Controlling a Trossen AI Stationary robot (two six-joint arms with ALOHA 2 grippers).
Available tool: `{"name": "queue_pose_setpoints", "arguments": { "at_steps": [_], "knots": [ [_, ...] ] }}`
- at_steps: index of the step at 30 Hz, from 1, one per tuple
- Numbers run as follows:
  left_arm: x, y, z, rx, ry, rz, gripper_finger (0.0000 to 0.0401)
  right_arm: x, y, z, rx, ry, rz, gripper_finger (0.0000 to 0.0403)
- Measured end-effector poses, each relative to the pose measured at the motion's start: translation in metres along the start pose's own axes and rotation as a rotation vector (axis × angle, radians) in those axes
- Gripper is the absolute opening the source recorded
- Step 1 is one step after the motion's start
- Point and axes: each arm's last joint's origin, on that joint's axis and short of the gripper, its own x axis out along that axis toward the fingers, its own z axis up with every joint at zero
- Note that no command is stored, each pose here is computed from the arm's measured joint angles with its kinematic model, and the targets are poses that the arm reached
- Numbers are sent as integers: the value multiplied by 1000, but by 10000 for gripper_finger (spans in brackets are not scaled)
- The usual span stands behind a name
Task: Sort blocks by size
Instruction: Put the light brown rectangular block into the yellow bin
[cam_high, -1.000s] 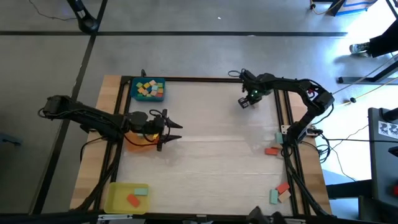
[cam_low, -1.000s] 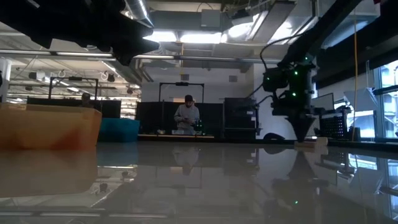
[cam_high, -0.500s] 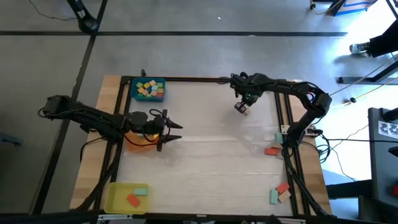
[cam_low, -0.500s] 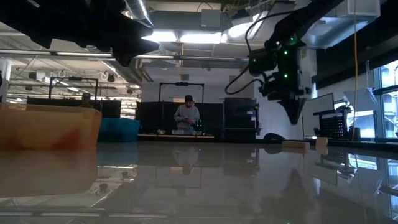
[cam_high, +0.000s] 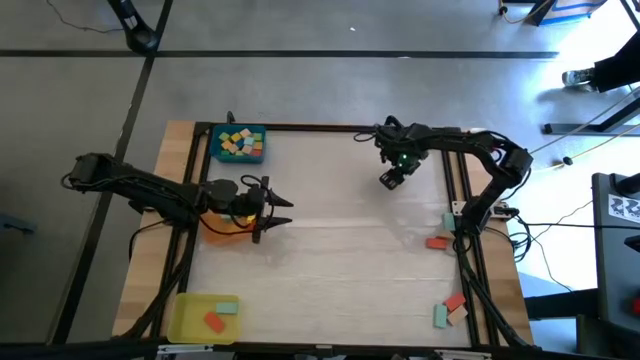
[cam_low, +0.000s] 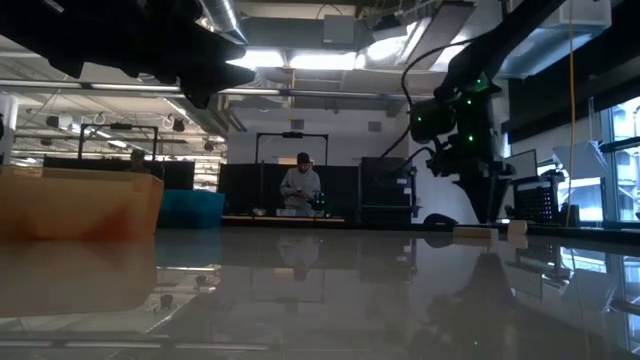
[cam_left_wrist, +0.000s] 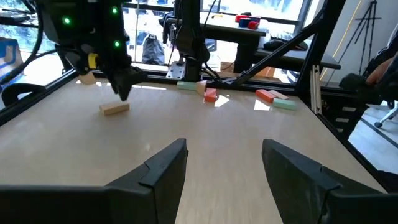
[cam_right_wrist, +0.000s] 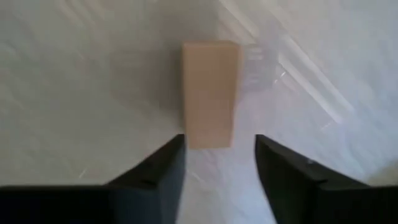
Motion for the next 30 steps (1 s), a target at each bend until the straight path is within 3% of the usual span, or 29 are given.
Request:
{"name": "queue_pose_setpoints", "arguments": {
  "at_steps": [5, 10, 15, 22, 28, 30],
  "knots": [
    [0, 0, 0, 3, -1, 0, 198, 14, -1, -1, -10, -54, -31, 255],
    [0, 0, 0, 0, -2, 0, 198, 25, 0, -3, -9, -90, -5, 275],
    [0, 0, 0, 0, -2, 0, 198, 29, -1, -6, -10, -100, 1, 235],
    [0, 0, 1, -1, -11, -2, 198, 30, 3, -5, -61, -116, 16, 123],
    [0, 0, 1, 133, -13, -1, 198, 24, 20, -10, -191, -154, 10, 122],
    [0, 0, 1, 176, -13, -1, 198, 17, 31, -13, -230, -184, 66, 122]
  ]
}}
